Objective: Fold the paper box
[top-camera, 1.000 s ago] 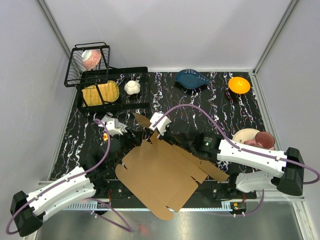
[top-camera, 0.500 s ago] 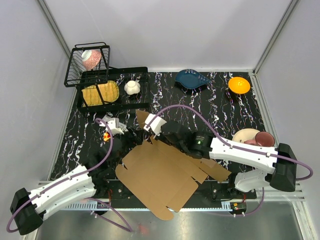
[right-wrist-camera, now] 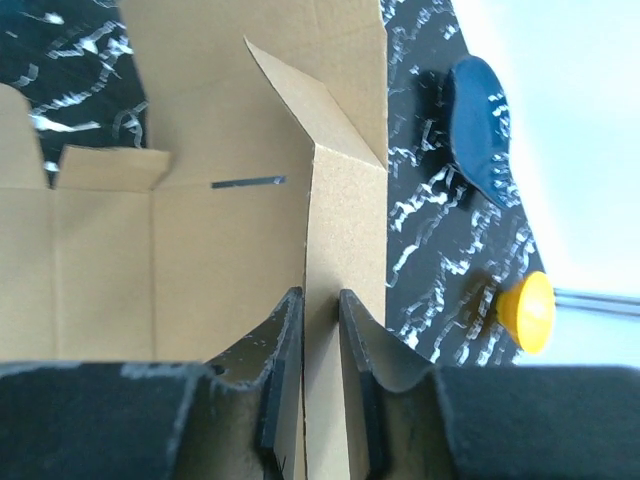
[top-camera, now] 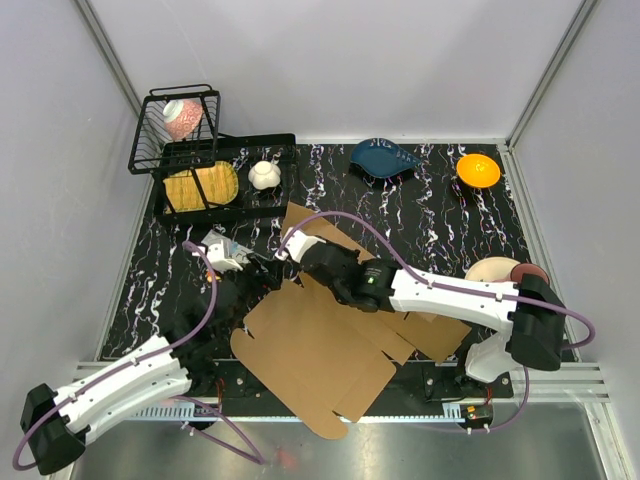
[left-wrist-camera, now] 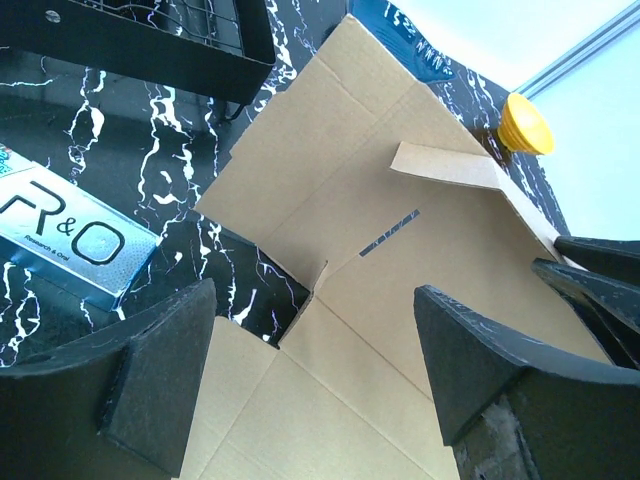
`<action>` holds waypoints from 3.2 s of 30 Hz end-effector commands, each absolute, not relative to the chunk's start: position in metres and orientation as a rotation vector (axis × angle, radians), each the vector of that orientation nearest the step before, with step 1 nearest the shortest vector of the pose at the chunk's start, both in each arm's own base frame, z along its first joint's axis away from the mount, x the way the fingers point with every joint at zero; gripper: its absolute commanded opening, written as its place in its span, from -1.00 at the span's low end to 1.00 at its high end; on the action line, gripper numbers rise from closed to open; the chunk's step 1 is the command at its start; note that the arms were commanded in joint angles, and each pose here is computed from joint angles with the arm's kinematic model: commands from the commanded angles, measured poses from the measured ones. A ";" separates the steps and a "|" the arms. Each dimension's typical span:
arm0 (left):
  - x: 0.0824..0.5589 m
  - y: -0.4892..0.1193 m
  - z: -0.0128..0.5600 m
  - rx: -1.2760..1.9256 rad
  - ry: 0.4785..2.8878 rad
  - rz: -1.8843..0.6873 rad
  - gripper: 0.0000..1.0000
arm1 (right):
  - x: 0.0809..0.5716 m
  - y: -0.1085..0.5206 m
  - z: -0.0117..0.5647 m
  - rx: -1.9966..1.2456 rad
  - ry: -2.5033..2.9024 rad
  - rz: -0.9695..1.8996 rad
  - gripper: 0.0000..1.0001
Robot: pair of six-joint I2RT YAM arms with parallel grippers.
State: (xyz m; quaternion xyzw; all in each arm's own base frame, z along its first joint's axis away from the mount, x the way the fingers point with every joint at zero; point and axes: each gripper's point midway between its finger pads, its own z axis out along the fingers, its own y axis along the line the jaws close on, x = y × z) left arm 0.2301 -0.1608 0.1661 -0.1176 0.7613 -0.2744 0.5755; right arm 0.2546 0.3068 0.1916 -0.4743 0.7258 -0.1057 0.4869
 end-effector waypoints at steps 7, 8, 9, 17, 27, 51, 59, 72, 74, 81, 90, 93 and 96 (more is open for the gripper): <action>0.235 -0.147 0.175 -0.367 1.704 -0.630 0.64 | 0.270 0.283 0.208 -1.155 1.661 -0.542 -1.00; 0.236 -0.147 0.176 -0.373 1.697 -0.631 0.64 | 0.272 0.282 0.210 -1.180 1.636 -0.581 -1.00; 0.238 -0.146 0.179 -0.383 1.683 -0.633 0.64 | 0.273 0.281 0.212 -1.185 1.617 -0.599 -1.00; 0.254 -0.146 0.201 -0.408 1.613 -0.580 0.66 | 0.279 0.273 0.232 -1.219 1.383 -0.900 -1.00; 0.257 -0.153 0.205 -0.419 1.601 -0.617 0.67 | 0.290 0.264 0.294 -1.136 1.225 -1.135 -1.00; 0.295 -0.171 0.216 -0.406 1.564 -0.625 0.75 | 0.290 0.229 0.219 -0.949 1.708 -0.684 -1.00; 0.326 -0.186 0.227 -0.290 1.503 -0.658 0.86 | 0.296 0.208 0.216 -0.846 1.841 -0.549 -1.00; 0.358 -0.252 0.242 0.022 1.346 -0.792 0.89 | 0.309 0.190 0.202 -0.762 1.944 -0.508 -1.00; 0.360 -0.265 0.250 0.095 1.291 -0.820 0.89 | 0.310 0.190 0.206 -0.757 1.956 -0.491 -1.00; 0.389 -0.269 0.223 0.186 1.198 -1.015 0.80 | 0.303 0.195 0.210 -0.751 2.008 -0.391 -1.00; 0.414 -0.283 0.215 0.341 1.173 -1.092 0.79 | 0.298 0.195 0.202 -0.774 2.032 -0.364 -1.00; 0.421 -0.288 0.220 0.388 1.146 -1.106 0.81 | 0.296 0.197 0.198 -0.781 2.042 -0.346 -1.00; 0.428 -0.295 0.221 0.434 1.132 -1.120 0.85 | 0.296 0.198 0.195 -0.788 2.048 -0.335 -1.00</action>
